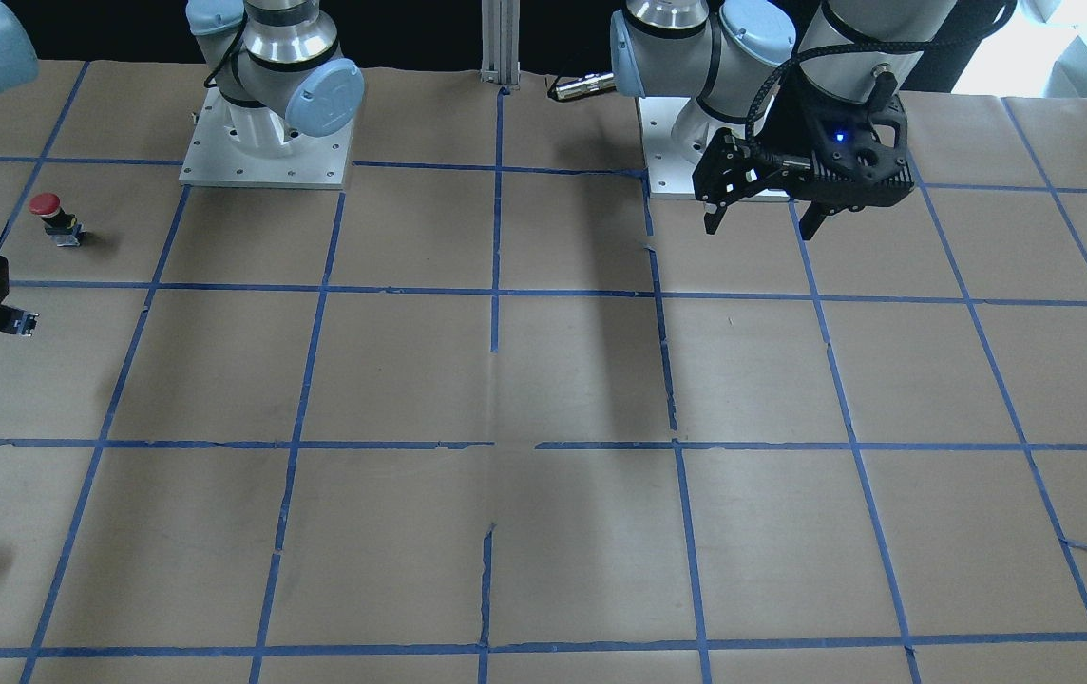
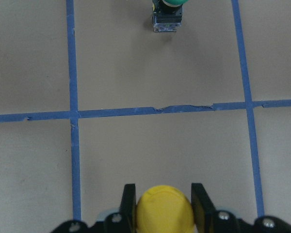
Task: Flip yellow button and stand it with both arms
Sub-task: 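Carry the yellow button with the right gripper, body down, toward the table, then lower the yellow button upright onto the table with the right gripper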
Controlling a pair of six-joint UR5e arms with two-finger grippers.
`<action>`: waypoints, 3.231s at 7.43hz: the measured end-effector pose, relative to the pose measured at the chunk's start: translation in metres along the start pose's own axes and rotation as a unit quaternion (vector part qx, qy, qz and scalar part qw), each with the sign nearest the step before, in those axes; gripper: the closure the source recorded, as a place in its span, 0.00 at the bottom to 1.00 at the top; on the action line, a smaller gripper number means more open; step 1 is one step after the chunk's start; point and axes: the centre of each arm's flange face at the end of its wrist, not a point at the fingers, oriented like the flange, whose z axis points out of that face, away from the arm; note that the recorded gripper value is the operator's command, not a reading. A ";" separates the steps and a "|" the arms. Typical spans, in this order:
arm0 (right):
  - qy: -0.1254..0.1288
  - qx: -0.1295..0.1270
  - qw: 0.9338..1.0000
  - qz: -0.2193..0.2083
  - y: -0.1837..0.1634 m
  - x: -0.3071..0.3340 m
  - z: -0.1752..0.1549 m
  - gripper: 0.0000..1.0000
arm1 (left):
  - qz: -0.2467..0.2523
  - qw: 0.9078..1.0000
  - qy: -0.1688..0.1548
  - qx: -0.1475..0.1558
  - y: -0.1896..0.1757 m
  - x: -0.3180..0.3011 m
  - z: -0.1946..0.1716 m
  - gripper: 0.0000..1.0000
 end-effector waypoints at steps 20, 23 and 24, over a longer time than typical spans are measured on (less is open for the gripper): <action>0.010 0.076 0.996 -0.044 0.047 0.022 0.077 0.00 | 0.000 1.000 0.006 0.022 -0.009 0.004 -0.016 0.00; 0.013 0.041 0.998 -0.034 0.049 0.027 0.075 0.00 | 0.002 1.000 0.005 0.023 -0.009 0.004 -0.016 0.00; 0.009 0.026 0.999 -0.024 0.043 0.033 0.070 0.00 | 0.003 1.000 0.006 0.023 -0.009 0.004 -0.016 0.00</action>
